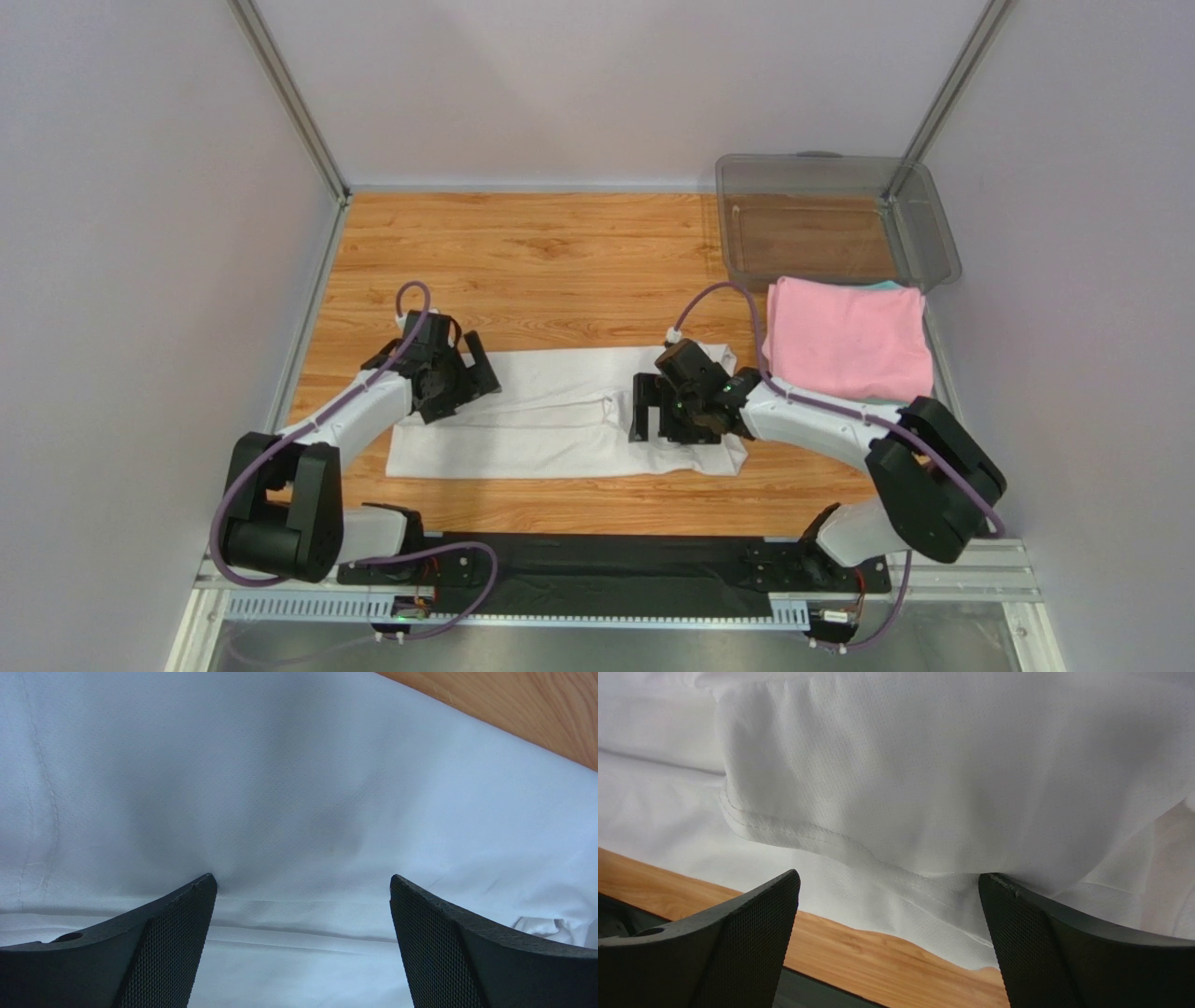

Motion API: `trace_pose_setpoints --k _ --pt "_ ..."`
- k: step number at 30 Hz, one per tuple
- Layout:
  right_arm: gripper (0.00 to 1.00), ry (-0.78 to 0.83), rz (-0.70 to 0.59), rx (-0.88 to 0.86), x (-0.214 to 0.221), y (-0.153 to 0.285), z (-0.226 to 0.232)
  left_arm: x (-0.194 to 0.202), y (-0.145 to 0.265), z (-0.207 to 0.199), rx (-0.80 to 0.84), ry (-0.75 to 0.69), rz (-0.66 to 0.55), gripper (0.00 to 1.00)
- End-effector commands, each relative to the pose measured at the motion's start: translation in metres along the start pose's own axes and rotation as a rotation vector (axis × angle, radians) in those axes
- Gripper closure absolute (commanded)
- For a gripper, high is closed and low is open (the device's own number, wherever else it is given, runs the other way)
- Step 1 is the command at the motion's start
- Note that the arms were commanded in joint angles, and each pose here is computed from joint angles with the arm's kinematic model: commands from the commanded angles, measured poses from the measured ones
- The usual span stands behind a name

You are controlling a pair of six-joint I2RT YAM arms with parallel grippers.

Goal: Fold and stack the t-shirts
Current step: Fold the tshirt

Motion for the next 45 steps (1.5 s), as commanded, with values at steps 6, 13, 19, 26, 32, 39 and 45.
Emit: trace_pose_setpoints --k 6,13,19,26,32,39,45 --pt "0.00 -0.042 -0.085 0.024 -0.082 -0.046 0.002 0.014 -0.005 -0.019 0.069 -0.003 0.033 0.00" --pt "0.00 0.091 -0.053 -0.015 -0.141 -0.068 0.018 0.037 0.001 -0.029 0.085 -0.020 0.055 0.00" --pt "0.00 0.279 -0.034 -0.048 -0.187 -0.076 0.041 0.064 0.011 -0.041 0.150 -0.022 0.054 0.00" --pt "0.00 0.378 0.040 -0.149 -0.223 -0.109 0.070 0.086 0.017 -0.067 0.259 -0.047 0.040 0.00" --pt "0.00 0.432 0.094 -0.189 -0.241 -0.142 0.085 0.103 0.016 -0.104 0.356 -0.082 0.063 0.00" --pt "0.00 0.522 0.040 -0.252 -0.260 -0.156 0.100 0.121 0.008 -0.148 0.397 -0.170 0.139 0.00" --pt "0.00 0.556 -0.056 -0.241 -0.282 -0.150 0.109 0.125 0.012 -0.175 0.365 -0.265 0.154 0.00"
Point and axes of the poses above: each gripper's point midway between its finger pads, its own y axis back along the fingers, its own z axis along the line the jaws close on, x = y × z, the point moved 4 cm from there along y, back along the fingers, and after that the axes turned 13 degrees about -y, right-handed, at the moved point
